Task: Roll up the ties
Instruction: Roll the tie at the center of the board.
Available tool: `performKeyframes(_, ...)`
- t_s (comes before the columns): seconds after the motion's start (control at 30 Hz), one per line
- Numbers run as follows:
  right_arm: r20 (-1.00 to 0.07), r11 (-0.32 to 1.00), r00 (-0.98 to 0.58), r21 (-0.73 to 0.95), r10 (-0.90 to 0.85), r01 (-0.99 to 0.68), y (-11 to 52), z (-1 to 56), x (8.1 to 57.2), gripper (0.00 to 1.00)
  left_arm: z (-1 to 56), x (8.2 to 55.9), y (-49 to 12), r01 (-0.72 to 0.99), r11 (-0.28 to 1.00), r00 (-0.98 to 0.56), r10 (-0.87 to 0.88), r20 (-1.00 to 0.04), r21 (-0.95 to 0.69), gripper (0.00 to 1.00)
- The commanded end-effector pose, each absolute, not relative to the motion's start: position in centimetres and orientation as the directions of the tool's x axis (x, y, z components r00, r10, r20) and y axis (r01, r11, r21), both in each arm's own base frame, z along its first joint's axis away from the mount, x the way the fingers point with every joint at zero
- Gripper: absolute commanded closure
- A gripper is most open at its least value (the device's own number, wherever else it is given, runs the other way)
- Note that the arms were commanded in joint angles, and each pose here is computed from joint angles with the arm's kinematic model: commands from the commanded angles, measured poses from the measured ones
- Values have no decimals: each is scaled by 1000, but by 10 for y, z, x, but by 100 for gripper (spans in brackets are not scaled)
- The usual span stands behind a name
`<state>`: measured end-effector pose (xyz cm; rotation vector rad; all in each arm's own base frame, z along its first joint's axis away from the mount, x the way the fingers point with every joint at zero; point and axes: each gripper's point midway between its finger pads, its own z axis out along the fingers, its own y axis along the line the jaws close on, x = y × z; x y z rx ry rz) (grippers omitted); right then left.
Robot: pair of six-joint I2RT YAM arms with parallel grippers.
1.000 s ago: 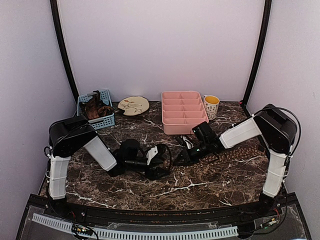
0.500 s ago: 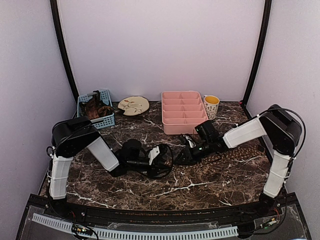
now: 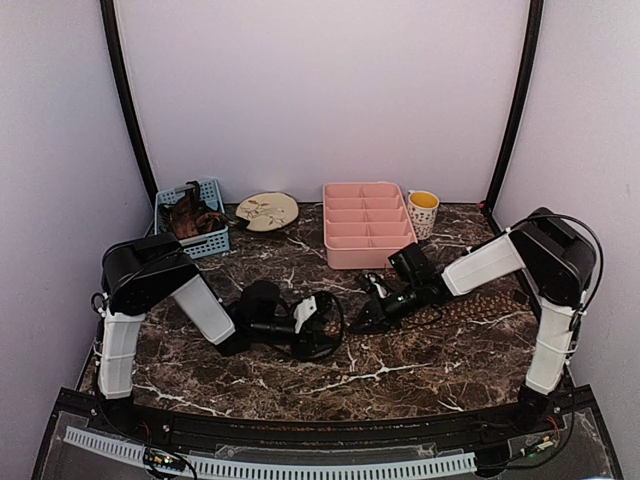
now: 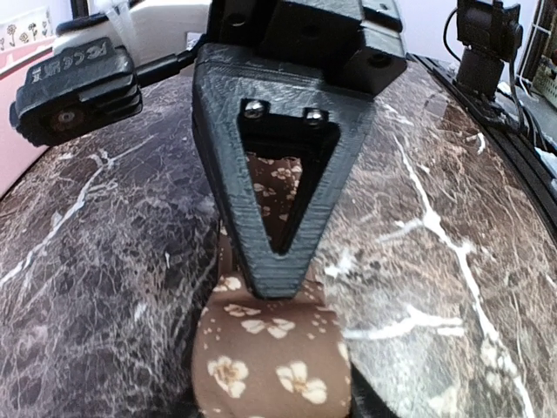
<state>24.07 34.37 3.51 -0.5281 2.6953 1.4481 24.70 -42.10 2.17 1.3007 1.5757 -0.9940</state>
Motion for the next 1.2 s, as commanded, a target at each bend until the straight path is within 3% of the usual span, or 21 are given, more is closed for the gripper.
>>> performKeyframes(0.0, -168, 554, -936, 768, -310, -321, 339, 13, 237, 100, 21, 240, -404, 983, 163, -131, 330, -935, -80, 52)
performKeyframes(0.17, -149, 605, -938, 730, -314, -318, 330, -3, 236, 100, 26, 239, -398, 984, 170, -103, 304, -947, -53, 44)
performKeyframes(0.37, -144, 624, -938, 713, -316, -320, 327, -9, 237, 100, 32, 240, -410, 989, 130, -109, 265, -958, -76, 42)
performKeyframes(0.73, -155, 612, -936, 720, -316, -326, 333, -5, 238, 100, 54, 239, -437, 995, 53, -98, 204, -974, -89, 66)
performKeyframes(1.17, -174, 585, -930, 736, -325, -342, 340, 1, 236, 100, -13, 243, -438, 991, 84, -127, 386, -914, -102, 61)
